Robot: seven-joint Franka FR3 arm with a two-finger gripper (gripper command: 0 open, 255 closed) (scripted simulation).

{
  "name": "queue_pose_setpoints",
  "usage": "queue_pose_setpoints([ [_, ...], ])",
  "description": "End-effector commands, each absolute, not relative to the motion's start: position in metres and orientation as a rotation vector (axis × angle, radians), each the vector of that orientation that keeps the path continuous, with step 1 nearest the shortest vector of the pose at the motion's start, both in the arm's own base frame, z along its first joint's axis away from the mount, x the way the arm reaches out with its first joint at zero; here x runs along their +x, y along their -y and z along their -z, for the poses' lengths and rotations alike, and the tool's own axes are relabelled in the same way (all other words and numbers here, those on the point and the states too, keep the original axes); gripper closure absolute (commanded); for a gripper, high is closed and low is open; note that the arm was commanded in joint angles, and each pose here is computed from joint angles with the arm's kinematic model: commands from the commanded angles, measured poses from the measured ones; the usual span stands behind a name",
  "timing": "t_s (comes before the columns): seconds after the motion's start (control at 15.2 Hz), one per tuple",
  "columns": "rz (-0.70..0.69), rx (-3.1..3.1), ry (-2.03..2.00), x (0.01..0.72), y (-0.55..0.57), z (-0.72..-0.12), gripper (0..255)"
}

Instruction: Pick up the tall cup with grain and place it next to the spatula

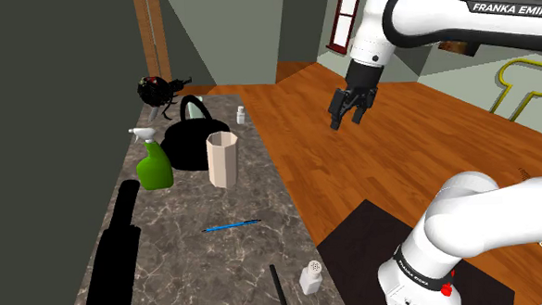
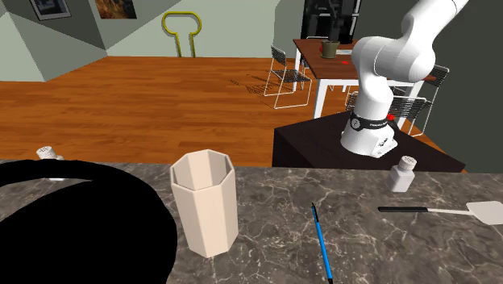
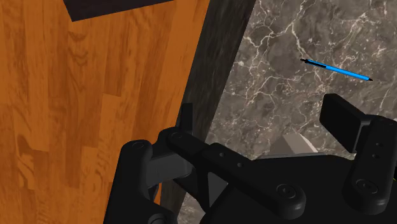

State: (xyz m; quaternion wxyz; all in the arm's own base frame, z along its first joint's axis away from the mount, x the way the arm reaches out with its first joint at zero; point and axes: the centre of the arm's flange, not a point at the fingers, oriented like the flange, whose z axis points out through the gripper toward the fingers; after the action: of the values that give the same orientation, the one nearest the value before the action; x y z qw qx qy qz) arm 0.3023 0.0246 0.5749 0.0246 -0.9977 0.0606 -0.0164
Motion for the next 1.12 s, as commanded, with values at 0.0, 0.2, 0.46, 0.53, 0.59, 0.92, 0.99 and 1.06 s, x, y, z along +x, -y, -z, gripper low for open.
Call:
queue_pose_setpoints([
  [0.0,0.051,-3.086,-0.187,0.302,-0.025,-0.575,0],
  [0.2,0.058,-3.094,-0.188,0.336,-0.038,-0.559,0],
  [0.46,0.067,-3.103,-0.188,0.381,-0.057,-0.539,0],
  [0.53,0.069,-3.106,-0.188,0.392,-0.061,-0.534,0],
  [0.59,0.072,-3.108,-0.188,0.403,-0.066,-0.529,0],
  [0.92,0.084,-3.120,-0.188,0.460,-0.088,-0.503,0],
  [0.99,0.086,-3.123,-0.188,0.471,-0.092,-0.498,0],
  [1.06,0.088,-3.125,-0.188,0.482,-0.097,-0.493,0],
])
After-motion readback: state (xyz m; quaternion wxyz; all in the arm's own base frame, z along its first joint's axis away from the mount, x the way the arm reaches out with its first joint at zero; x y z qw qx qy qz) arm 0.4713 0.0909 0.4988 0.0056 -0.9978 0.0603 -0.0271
